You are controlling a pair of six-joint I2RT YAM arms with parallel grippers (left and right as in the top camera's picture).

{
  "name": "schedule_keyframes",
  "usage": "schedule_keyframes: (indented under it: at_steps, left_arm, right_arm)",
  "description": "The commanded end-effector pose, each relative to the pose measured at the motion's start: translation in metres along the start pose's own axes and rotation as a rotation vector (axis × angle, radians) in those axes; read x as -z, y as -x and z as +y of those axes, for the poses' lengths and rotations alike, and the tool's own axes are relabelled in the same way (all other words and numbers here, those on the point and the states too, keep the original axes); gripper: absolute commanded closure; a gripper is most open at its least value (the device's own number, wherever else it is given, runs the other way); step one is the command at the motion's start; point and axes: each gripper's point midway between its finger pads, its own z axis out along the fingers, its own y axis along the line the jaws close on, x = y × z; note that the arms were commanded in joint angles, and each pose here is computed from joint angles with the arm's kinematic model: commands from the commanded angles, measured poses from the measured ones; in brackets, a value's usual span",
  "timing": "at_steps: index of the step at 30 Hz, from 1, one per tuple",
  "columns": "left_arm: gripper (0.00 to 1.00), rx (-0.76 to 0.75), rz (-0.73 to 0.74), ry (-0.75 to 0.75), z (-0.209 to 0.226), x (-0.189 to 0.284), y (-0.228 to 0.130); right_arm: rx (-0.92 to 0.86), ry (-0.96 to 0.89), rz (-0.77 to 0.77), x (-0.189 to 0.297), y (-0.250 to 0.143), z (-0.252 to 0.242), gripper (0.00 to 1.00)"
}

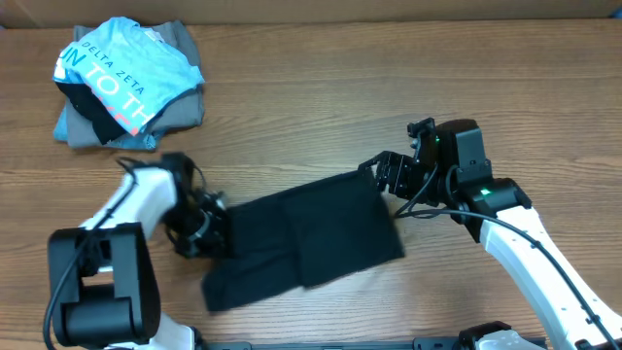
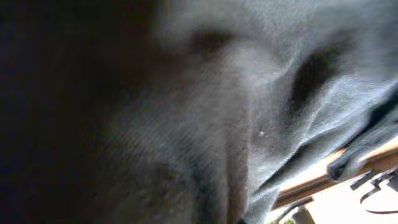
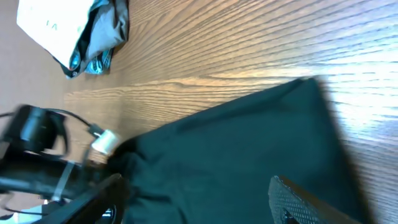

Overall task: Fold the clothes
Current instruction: 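Fold the left end rightward over the bundle with the left gripper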

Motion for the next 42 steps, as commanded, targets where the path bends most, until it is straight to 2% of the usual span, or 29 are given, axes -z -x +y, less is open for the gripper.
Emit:
schedule_keyframes:
  at_steps: [1, 8, 11, 16, 22, 34, 38, 42]
  left_arm:
    - [0.96, 0.008, -0.092, 0.174, 0.019, 0.055, 0.026]
    - [0.96, -0.075, -0.24, 0.213, -0.023, 0.137, 0.049]
    - [0.96, -0.12, -0.277, 0.217, -0.05, 0.144, 0.053]
    - [0.93, -0.232, -0.28, 0.247, -0.103, 0.12, 0.051]
    - [0.91, -0.314, -0.269, 0.306, -0.141, 0.088, 0.047]
    - [0.9, -0.386, -0.031, 0.273, -0.192, -0.008, 0.023]
    - [0.83, -0.39, -0.024, 0.278, -0.196, -0.014, 0.02]
    - [0.68, -0.375, -0.023, 0.267, -0.199, -0.016, 0.018]
  right_arm:
    - [0.009, -0.003, -0.026, 0.006, 0.006, 0.0, 0.24]
    - [0.009, -0.004, -0.028, 0.006, 0.006, 0.0, 0.24]
    - [0.009, -0.004, -0.027, 0.006, 0.006, 0.0, 0.24]
    - [0.006, -0.019, -0.031, 0.006, 0.006, -0.003, 0.24]
    - [0.004, -0.021, -0.028, 0.006, 0.006, -0.003, 0.24]
    - [-0.035, -0.076, -0.022, 0.007, 0.002, -0.016, 0.24]
    - [-0.142, -0.19, -0.047, 0.014, 0.004, -0.044, 0.23]
    - [-0.192, -0.227, -0.064, 0.023, 0.008, -0.06, 0.23]
